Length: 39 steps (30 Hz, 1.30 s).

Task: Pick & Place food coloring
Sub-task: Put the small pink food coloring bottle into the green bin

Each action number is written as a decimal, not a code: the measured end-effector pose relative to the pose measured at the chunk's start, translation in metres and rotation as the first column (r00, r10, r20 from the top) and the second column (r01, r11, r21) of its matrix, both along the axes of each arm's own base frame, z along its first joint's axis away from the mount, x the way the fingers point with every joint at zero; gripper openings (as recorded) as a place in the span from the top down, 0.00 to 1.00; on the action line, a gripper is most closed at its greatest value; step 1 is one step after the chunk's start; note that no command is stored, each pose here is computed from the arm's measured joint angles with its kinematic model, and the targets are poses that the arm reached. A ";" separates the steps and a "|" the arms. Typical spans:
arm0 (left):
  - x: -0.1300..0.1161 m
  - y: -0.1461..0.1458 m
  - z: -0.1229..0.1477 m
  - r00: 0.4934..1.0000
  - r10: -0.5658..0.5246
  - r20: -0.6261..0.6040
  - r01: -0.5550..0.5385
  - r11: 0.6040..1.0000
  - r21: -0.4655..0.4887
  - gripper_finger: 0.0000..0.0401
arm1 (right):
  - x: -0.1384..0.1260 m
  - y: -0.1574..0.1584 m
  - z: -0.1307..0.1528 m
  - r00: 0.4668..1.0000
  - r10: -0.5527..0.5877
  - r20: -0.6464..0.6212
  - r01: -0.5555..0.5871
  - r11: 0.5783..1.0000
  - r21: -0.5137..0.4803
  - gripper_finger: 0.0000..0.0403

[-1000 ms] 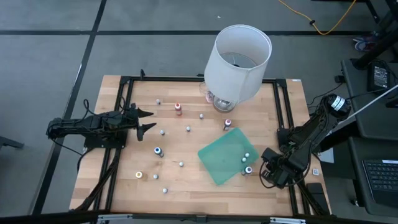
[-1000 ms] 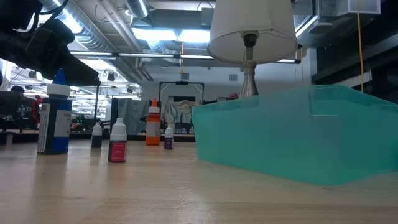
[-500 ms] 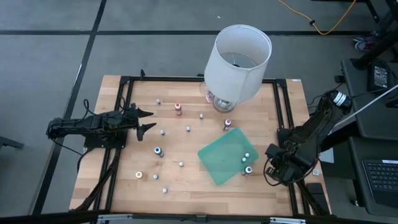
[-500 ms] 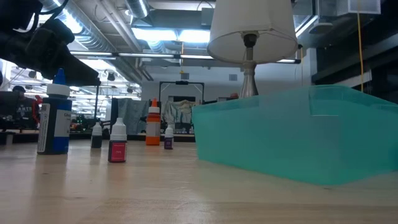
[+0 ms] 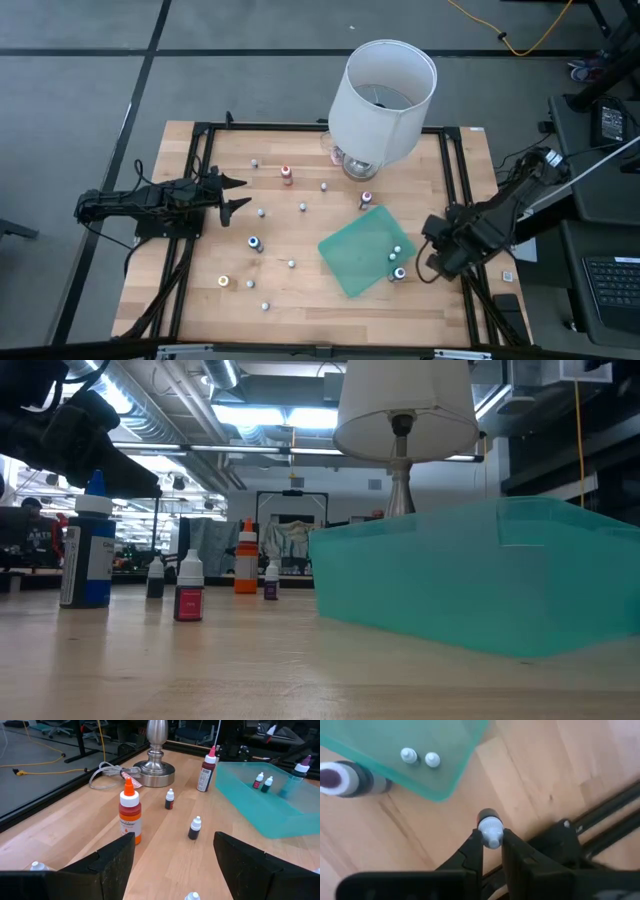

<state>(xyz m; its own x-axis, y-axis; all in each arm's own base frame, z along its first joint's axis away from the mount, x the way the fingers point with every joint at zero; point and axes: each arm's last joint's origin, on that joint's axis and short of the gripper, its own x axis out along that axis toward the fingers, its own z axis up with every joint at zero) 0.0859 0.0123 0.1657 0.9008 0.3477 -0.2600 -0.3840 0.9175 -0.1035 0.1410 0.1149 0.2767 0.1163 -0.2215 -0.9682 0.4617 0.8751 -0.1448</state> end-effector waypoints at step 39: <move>0.000 0.000 0.000 1.000 0.000 0.000 0.000 1.000 0.000 0.34 | 0.114 -0.017 -0.078 0.953 0.299 -0.046 -0.299 0.954 0.018 0.86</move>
